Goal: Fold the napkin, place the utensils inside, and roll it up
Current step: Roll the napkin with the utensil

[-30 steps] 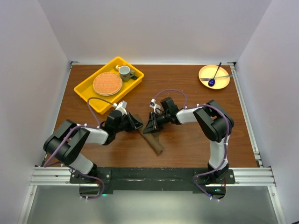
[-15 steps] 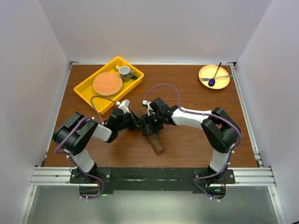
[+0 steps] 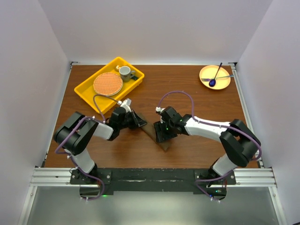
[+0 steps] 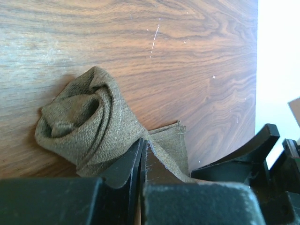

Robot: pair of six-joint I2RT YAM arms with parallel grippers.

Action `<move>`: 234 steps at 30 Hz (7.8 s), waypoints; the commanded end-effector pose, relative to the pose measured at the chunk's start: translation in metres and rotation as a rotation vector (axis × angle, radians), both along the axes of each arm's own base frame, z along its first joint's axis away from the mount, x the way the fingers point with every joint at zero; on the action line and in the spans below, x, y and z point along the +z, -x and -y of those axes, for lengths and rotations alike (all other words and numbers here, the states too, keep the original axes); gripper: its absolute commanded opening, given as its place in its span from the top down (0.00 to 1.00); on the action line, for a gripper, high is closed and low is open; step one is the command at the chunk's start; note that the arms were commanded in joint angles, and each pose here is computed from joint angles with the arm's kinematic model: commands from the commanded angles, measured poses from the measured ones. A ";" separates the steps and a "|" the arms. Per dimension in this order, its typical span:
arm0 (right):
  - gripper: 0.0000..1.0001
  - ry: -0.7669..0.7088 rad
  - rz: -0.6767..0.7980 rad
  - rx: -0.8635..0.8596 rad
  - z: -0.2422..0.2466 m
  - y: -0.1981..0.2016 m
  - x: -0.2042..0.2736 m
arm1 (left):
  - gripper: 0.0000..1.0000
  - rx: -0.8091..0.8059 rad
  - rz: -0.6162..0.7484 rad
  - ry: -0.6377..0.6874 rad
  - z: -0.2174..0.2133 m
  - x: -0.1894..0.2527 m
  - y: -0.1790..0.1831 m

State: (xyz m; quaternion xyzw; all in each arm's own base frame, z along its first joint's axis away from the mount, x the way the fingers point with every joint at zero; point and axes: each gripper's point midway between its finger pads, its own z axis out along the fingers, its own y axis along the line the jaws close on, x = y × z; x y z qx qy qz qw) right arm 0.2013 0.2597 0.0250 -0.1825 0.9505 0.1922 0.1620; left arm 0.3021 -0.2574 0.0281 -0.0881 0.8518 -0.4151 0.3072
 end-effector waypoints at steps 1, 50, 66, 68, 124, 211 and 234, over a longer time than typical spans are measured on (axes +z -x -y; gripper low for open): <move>0.35 0.121 0.117 0.027 0.012 -0.002 0.021 | 1.00 0.048 -0.152 -0.203 -0.034 -0.052 0.016; 0.98 -0.507 -0.457 0.056 -0.092 0.005 -0.031 | 0.50 0.143 0.127 -0.055 -0.047 0.077 0.014; 0.61 -0.272 -0.257 0.105 -0.074 -0.009 -0.013 | 0.52 0.229 -0.032 -0.262 -0.076 -0.037 0.014; 0.53 -0.234 -0.222 0.136 -0.071 -0.006 0.000 | 0.52 0.233 -0.030 -0.254 -0.077 -0.036 0.015; 0.95 0.034 0.195 0.207 -0.099 -0.010 -0.016 | 0.45 0.220 0.072 -0.214 -0.074 0.066 -0.003; 0.24 0.351 0.590 0.237 -0.072 -0.052 0.016 | 0.48 -0.035 -0.142 -0.195 -0.013 -0.018 -0.009; 0.58 0.480 0.581 0.212 -0.026 -0.076 -0.016 | 0.47 -0.089 -0.132 -0.169 -0.007 -0.011 -0.005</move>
